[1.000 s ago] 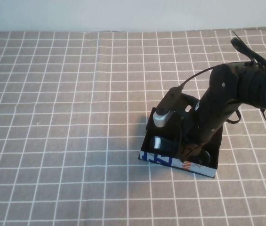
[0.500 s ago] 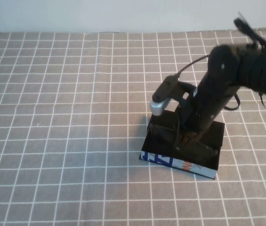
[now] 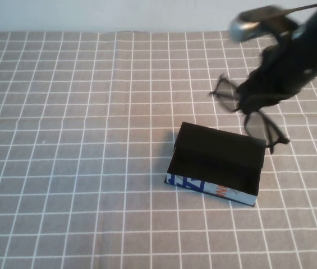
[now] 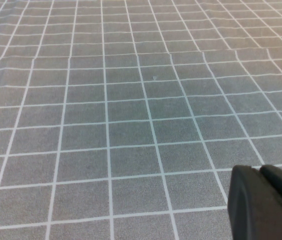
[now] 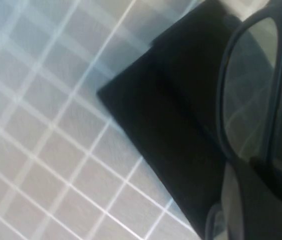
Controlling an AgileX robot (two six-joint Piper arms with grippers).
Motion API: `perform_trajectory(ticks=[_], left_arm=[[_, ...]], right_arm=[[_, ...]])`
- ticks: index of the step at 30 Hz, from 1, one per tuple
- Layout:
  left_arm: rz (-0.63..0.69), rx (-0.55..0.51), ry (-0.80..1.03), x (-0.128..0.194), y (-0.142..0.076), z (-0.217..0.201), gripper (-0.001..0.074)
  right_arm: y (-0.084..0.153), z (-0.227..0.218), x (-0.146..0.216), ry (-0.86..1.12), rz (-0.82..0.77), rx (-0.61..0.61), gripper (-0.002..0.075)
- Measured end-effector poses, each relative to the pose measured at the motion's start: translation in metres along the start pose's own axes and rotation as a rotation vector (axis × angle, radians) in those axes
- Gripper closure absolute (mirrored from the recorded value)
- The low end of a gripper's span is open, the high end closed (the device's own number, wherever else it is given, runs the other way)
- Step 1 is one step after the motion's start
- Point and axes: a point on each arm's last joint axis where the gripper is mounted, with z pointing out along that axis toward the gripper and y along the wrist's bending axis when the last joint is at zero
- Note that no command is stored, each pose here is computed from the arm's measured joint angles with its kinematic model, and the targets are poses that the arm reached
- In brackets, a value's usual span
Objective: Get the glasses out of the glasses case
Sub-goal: Place the glasses on the table
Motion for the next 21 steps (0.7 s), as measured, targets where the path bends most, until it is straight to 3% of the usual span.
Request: perform_trajectory(ticks=[5,9,21], left_arm=[[0.0,0.0,0.0,0.0,0.0,0.0,0.074],[0.0,0.0,0.0,0.0,0.0,0.0,0.074],[0.0,0.0,0.0,0.0,0.0,0.0,0.074]], right_arm=[[-0.011,-0.031,0.036,-0.121,0.19,0.046,0.0715],[-0.006,-0.03,0.076,-0.143,0.269,0.047,0.0715],[-0.006,0.026,0.174,-0.218,0.511,0.109,0.0715]])
